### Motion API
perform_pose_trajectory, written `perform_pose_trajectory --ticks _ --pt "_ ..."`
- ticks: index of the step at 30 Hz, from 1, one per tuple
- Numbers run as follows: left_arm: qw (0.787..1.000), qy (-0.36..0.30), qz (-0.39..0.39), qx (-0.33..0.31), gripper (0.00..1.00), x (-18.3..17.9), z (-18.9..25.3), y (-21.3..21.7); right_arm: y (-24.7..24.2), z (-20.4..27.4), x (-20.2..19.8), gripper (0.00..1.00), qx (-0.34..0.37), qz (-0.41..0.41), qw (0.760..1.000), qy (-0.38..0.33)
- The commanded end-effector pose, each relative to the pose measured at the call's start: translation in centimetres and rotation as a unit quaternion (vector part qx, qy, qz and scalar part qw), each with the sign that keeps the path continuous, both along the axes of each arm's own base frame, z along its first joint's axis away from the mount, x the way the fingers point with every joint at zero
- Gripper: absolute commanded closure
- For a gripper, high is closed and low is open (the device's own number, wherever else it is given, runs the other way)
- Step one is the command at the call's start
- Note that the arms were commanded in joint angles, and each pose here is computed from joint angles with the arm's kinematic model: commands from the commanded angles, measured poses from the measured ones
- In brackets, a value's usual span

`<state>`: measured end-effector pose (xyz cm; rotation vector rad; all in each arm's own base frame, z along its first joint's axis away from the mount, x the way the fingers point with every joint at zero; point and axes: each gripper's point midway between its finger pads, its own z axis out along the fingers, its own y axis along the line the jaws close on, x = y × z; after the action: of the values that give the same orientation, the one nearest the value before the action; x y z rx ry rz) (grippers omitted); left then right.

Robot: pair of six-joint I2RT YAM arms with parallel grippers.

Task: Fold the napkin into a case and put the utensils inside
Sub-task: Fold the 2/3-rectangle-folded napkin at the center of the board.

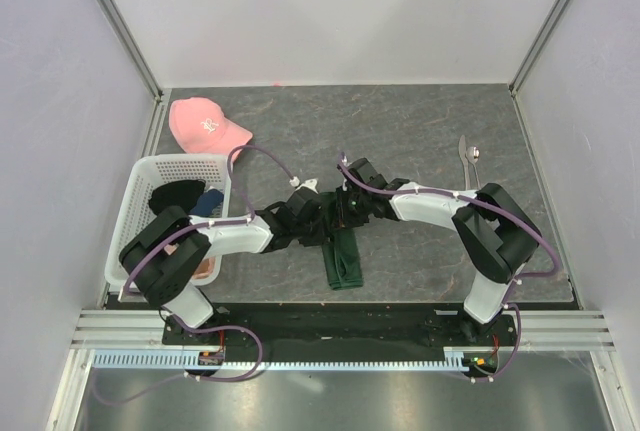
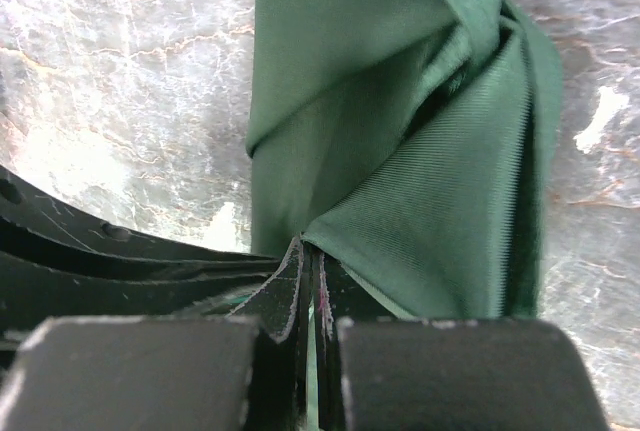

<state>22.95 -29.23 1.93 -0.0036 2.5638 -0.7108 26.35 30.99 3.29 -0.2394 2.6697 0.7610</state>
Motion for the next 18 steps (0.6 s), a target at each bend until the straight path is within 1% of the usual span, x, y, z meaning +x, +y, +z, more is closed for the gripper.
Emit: perform_pose_trajectory --ticks 1,7,9,10,11,12,13,16,18 --pt "1.000 -0.002 -0.002 -0.005 0.90 -0.2 -0.5 -0.6 1.1 2.3 1.0 1.00 0.019 -0.015 1.000 -0.019" --pt "1.000 -0.008 -0.001 -0.002 0.91 -0.4 -0.3 -0.2 1.6 -0.2 1.2 1.00 0.021 -0.023 1.000 -0.005" --pt "1.000 -0.016 0.001 -0.001 0.90 -0.5 0.6 0.3 1.5 -1.0 1.2 1.00 0.014 -0.024 1.000 0.000" --pt "1.000 -0.017 0.002 -0.002 0.86 -0.7 0.7 0.6 1.4 -1.2 1.2 1.00 0.012 -0.024 1.000 0.000" --pt "0.999 -0.030 0.004 -0.018 0.81 -0.6 2.1 0.6 1.4 -1.3 1.1 1.00 0.011 -0.025 1.000 0.002" --pt "0.999 -0.033 0.003 -0.026 0.75 -0.8 2.7 0.6 1.3 -1.5 1.1 1.00 0.010 -0.026 1.000 0.003" --pt "0.999 -0.031 0.003 -0.028 0.66 -1.1 2.8 0.8 1.3 -1.6 1.0 1.00 0.011 -0.028 1.000 0.007" --pt "0.998 -0.027 -0.008 -0.051 0.59 -1.5 3.7 0.2 1.4 -1.6 0.7 1.00 0.024 -0.036 0.999 0.016" --pt "0.998 -0.019 -0.015 -0.060 0.57 -1.7 3.6 -0.3 1.7 -1.2 0.6 1.00 0.035 -0.041 0.998 0.020"
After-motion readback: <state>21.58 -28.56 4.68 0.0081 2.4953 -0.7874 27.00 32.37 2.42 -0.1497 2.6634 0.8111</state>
